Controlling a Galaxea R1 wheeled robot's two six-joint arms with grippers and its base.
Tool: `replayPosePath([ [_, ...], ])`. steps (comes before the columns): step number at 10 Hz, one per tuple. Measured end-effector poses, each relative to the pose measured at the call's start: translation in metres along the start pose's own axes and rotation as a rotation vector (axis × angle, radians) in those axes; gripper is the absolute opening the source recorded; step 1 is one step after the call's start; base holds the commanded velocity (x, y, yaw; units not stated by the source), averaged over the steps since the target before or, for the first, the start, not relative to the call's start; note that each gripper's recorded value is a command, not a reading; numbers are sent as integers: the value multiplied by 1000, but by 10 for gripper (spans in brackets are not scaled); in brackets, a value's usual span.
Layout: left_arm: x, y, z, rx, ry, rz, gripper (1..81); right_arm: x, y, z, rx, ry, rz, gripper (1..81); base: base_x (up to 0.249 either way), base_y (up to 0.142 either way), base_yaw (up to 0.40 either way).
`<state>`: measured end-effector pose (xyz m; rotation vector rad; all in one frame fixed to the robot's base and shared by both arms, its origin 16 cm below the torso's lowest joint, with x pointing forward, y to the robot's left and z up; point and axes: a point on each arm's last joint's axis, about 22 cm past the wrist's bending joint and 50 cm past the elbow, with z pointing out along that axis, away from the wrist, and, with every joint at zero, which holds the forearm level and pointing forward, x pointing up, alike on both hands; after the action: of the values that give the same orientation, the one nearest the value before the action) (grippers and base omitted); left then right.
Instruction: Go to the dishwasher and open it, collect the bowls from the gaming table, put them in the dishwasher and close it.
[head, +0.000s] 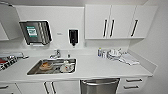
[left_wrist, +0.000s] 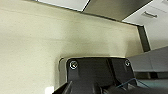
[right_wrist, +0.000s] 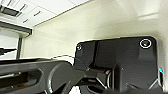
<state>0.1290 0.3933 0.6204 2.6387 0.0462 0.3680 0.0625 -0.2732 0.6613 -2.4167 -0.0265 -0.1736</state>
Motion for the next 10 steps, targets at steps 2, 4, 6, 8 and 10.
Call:
replayPosePath([
  [2, 36, 11, -22, -26, 51, 0, 811, 42, -7, -20, 8, 44, -33, 811, 0, 0, 0],
  [4, 85, 17, -34, -40, 110, 25, 811, 79, -5, -26, 6, 86, -59, 811, 0, 0, 0],
  [6, 162, 25, -44, -55, 216, 64, 811, 108, -4, -24, 8, 126, -81, 811, 0, 0, 0],
  [8, 207, 41, -53, -75, 231, 102, 811, 124, -1, -21, 9, 141, -82, 811, 0, 0, 0],
  [10, 238, 64, -69, -104, 240, 154, 811, 146, 2, -20, 9, 170, -104, 811, 0, 0, 0],
])
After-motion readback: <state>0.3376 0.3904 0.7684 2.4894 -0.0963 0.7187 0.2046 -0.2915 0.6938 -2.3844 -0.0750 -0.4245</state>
